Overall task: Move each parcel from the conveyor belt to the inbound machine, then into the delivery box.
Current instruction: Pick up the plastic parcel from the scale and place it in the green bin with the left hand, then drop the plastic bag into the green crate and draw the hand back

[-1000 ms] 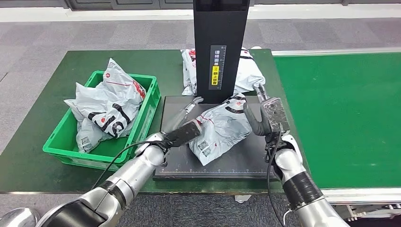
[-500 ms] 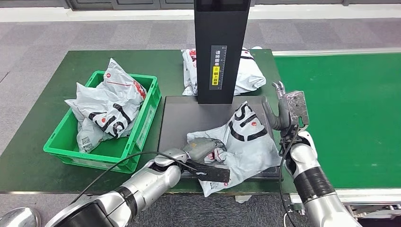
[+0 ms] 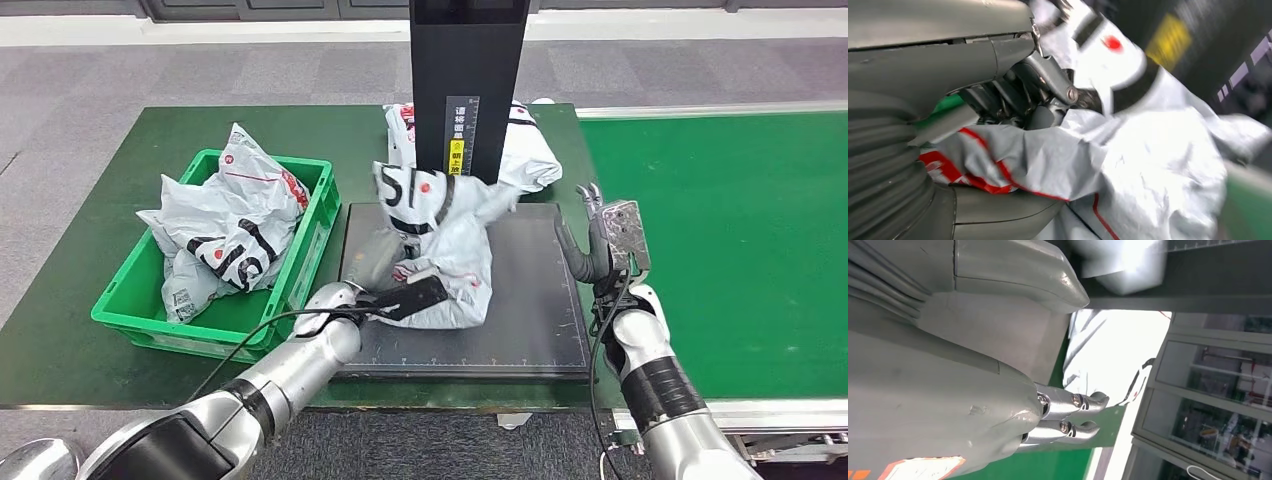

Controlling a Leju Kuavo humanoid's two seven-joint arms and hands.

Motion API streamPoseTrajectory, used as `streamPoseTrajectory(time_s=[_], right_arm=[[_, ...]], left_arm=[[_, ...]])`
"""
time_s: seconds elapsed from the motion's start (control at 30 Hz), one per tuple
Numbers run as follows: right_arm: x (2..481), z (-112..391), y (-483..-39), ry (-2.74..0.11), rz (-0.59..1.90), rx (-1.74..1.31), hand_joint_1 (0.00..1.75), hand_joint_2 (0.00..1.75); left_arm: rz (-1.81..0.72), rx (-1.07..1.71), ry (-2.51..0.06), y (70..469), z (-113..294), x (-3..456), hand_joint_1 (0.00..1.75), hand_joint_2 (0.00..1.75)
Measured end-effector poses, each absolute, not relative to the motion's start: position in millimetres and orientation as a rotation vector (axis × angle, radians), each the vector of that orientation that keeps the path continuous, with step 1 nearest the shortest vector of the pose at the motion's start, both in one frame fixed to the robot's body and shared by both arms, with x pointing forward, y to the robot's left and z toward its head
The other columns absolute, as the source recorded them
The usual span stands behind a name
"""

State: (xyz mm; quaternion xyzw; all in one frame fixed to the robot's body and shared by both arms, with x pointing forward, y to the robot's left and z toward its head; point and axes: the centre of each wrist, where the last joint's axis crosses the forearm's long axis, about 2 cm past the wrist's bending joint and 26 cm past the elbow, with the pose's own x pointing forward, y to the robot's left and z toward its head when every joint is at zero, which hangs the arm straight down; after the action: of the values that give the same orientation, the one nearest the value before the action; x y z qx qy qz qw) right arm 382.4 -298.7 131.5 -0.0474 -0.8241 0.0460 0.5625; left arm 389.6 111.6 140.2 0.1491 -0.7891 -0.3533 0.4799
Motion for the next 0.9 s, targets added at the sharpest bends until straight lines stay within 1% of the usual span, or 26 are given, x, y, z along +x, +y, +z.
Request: streamPoseTrajectory(time_s=[0.13, 0.27, 0.37, 0.47, 0.6, 0.73, 0.9], right_arm=[[379.5, 127.5, -293.4, -1.931, 0.118, -0.120, 0.00, 0.00], [371.2, 121.1, -291.1, -1.917, 0.130, -0.123, 0.00, 0.00], [366.8, 120.0, -290.1, -1.914, 0.141, -0.112, 0.00, 0.00], [366.0, 120.0, -293.7, -1.905, 0.145, -0.095, 0.00, 0.00], [367.1, 120.2, -301.8, -1.900, 0.148, -0.092, 0.00, 0.00], [368.9, 122.0, -304.6, -1.903, 0.152, -0.094, 0.00, 0.00], [369.3, 122.4, -304.7, -1.904, 0.152, -0.094, 0.00, 0.00]], left_arm=[[-0.693, 0.600, -1.991, 152.7, 160.6, 413.5, 1.75, 1.75], [-0.630, 0.773, -1.983, 196.0, 175.0, 430.0, 1.75, 1.75], [-0.637, 0.965, -1.926, 226.1, 182.7, 436.6, 1.75, 1.75], [-0.635, 1.149, -1.839, 266.7, 188.3, 442.1, 1.75, 1.75], [-0.568, 1.266, -1.757, 313.2, 191.3, 443.6, 1.75, 1.75], [-0.512, 1.303, -1.720, 334.8, 192.6, 442.7, 1.75, 1.75], [-0.500, 1.309, -1.713, 339.1, 192.8, 442.5, 1.75, 1.75]])
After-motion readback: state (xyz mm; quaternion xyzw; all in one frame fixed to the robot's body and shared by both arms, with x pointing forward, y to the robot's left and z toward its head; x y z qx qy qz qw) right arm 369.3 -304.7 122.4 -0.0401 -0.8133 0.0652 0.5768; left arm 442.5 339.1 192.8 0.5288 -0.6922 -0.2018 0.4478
